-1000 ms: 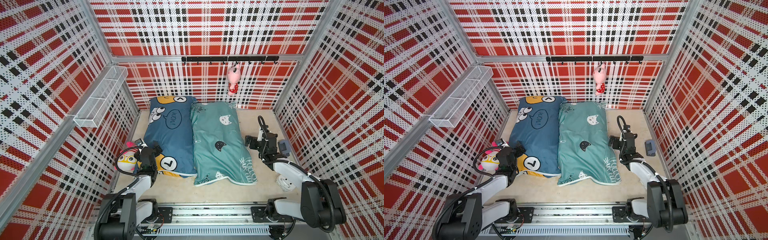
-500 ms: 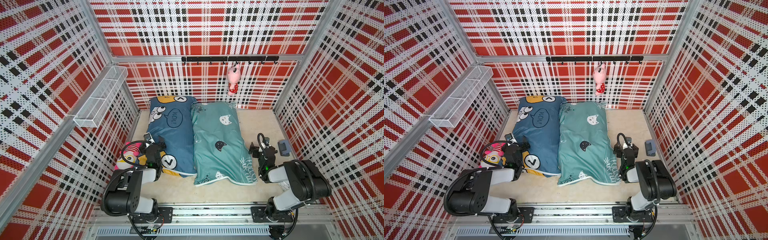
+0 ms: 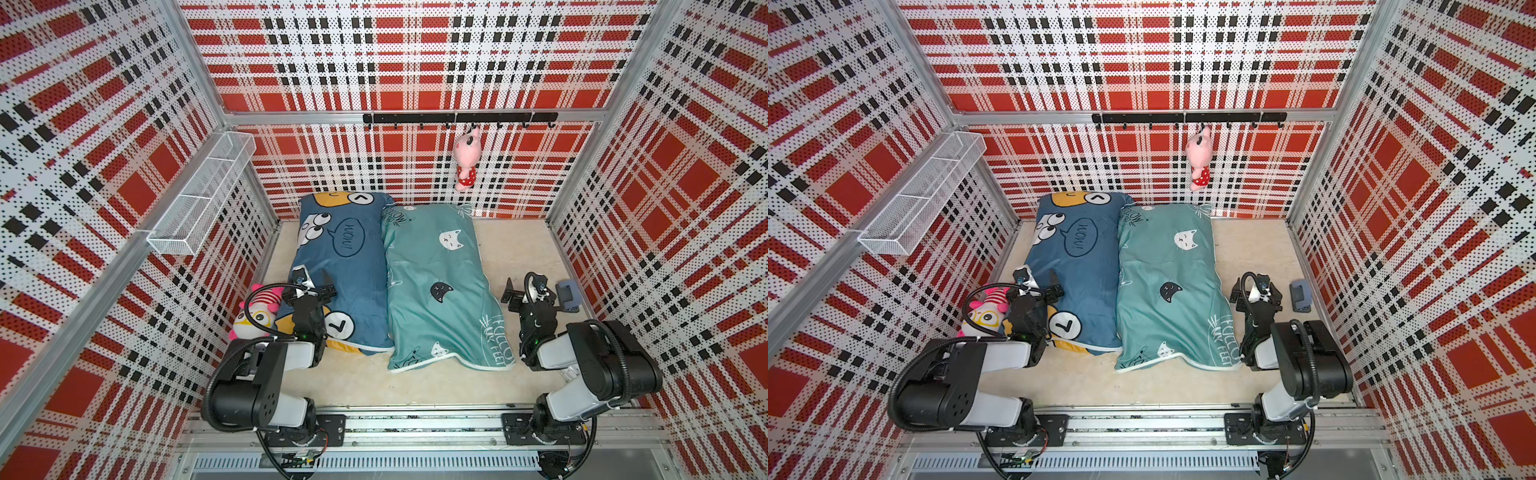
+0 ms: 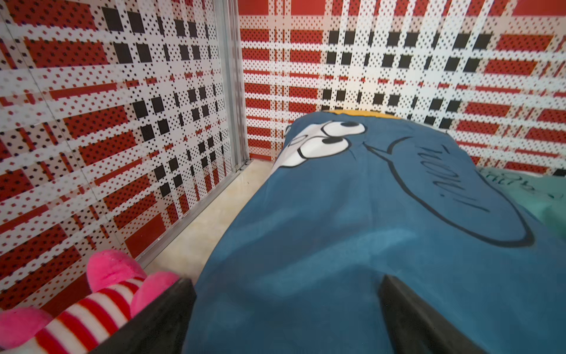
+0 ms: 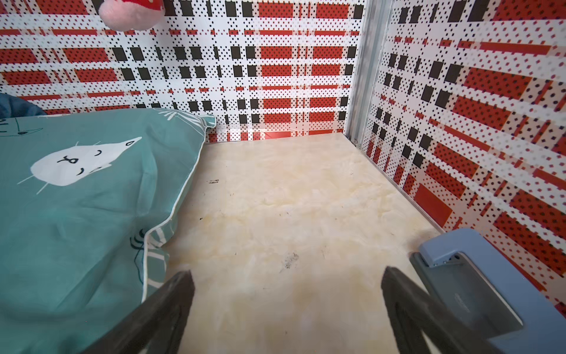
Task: Zip up pillowcases
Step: Reset both arms
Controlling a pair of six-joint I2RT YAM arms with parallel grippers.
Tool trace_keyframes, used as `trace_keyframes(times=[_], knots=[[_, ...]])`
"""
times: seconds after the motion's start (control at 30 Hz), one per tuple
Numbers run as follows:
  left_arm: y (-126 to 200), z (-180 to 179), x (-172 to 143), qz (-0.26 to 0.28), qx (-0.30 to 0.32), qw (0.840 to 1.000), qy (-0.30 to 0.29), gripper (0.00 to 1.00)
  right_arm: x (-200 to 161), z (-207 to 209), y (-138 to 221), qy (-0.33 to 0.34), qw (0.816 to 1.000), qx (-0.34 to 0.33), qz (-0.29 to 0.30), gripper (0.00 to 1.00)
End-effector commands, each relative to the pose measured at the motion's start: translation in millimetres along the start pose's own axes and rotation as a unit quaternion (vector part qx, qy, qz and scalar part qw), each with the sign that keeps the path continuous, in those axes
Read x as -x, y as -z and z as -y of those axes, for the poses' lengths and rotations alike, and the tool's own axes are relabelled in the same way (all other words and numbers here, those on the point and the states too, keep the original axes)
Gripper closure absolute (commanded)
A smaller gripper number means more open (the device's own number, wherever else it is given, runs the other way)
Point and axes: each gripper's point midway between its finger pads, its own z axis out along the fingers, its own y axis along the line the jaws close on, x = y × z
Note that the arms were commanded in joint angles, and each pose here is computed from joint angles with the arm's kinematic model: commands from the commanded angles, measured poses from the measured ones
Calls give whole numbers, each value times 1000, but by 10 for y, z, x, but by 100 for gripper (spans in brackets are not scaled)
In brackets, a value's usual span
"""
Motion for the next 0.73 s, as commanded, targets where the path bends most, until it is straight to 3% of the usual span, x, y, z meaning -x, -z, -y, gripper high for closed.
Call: trace_keyframes(times=[0.0,0.7], knots=[[24,-62,-10,18,-18,1000,17,2,79,72,-66,-6,1000,-23,7,0],[81,-56,10,38,-14,999,18,2,69,45,-110,4,1000,-30,-1,0]])
